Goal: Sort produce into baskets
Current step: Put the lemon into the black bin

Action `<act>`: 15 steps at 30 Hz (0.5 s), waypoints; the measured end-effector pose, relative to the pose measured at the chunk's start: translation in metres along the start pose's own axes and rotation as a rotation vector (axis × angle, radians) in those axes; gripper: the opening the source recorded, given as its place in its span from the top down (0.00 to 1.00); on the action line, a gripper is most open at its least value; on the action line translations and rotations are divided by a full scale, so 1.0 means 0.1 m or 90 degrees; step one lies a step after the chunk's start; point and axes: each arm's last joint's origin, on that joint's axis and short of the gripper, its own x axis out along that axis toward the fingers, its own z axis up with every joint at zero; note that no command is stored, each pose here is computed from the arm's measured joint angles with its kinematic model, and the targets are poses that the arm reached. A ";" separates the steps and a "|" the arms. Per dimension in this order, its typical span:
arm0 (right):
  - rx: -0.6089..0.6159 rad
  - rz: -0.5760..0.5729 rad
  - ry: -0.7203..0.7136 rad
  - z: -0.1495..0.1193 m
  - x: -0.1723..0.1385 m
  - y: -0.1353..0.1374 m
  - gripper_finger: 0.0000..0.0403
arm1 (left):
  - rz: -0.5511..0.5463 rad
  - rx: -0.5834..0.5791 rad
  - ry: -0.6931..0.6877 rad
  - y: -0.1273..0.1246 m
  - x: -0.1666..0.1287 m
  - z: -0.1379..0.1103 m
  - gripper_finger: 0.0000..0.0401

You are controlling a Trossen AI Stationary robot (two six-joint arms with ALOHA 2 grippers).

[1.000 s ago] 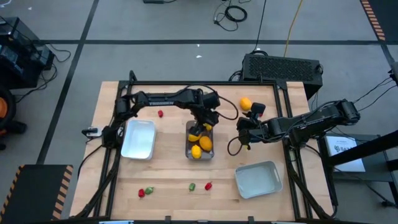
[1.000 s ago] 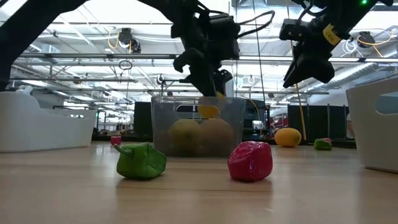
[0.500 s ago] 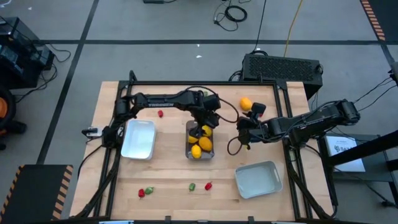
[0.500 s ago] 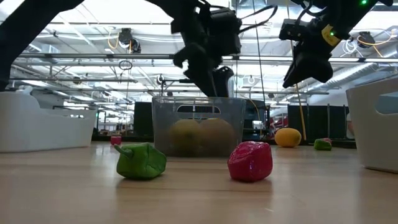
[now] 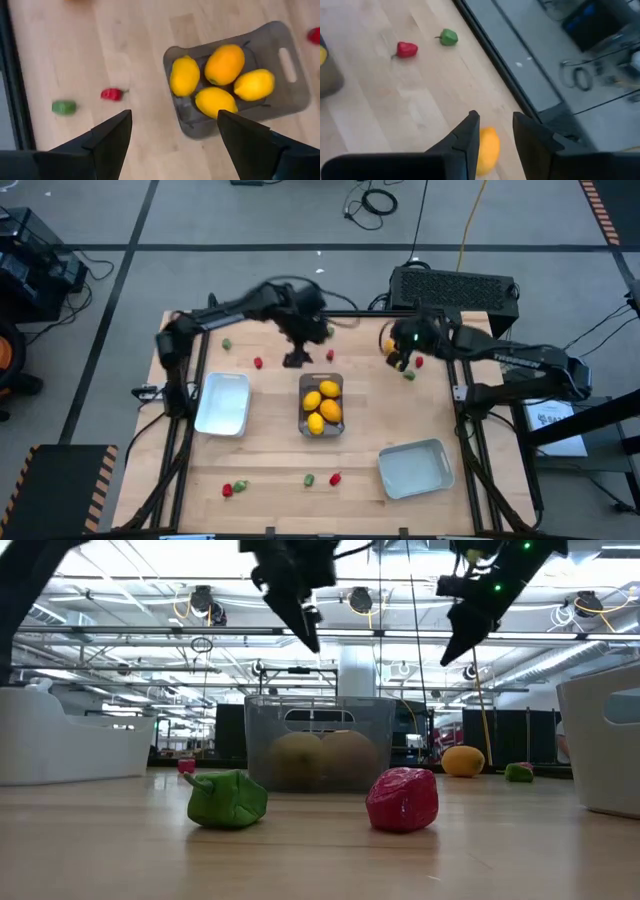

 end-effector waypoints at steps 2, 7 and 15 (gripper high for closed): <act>0.033 0.006 0.007 0.02 0.06 -0.13 0.73 | -0.009 -0.036 -0.020 0.03 -0.12 -0.15 0.25; 0.091 0.012 0.064 -0.06 0.30 -0.39 0.73 | 0.045 -0.075 -0.121 -0.05 -0.40 -0.44 0.25; 0.138 -0.055 0.022 0.04 0.59 -0.62 0.73 | 0.181 -0.012 -0.373 -0.32 -0.37 -0.76 0.25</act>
